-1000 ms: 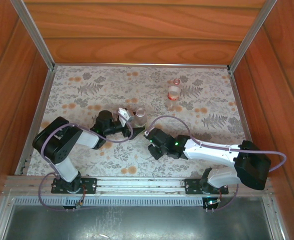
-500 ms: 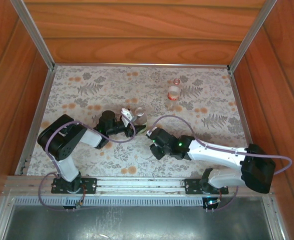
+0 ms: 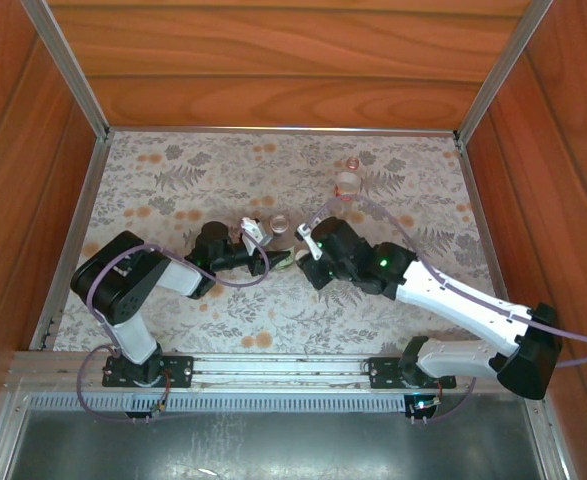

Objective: Screw on the bottle caps

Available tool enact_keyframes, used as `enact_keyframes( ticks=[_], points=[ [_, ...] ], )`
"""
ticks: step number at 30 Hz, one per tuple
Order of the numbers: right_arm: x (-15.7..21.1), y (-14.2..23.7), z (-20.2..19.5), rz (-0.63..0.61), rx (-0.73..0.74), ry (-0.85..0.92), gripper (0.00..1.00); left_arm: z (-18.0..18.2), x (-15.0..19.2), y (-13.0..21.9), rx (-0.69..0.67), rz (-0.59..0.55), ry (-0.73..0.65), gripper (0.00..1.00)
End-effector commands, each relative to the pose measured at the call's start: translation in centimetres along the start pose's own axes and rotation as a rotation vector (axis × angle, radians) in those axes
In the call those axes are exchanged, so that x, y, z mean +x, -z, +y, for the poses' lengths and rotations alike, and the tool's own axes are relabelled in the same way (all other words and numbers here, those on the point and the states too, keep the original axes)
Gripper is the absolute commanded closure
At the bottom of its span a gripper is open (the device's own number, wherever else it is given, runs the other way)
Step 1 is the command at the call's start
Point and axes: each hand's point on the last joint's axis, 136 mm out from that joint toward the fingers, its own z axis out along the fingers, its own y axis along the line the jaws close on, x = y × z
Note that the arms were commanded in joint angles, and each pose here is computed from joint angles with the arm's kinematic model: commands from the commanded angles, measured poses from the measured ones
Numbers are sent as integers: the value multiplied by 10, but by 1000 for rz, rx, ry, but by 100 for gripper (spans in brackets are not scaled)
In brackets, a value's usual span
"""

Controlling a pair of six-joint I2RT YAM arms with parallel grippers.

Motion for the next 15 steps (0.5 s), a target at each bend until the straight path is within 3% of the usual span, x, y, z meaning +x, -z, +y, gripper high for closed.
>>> enact_keyframes(
  ticks=[1, 15],
  points=[
    [-14, 18, 5, 6, -54, 53, 57, -13, -10, -1, 63, -35, -32, 41],
    [-54, 18, 4, 46, -61, 109, 57, -31, 6, -12, 138, 0, -55, 41]
  ],
)
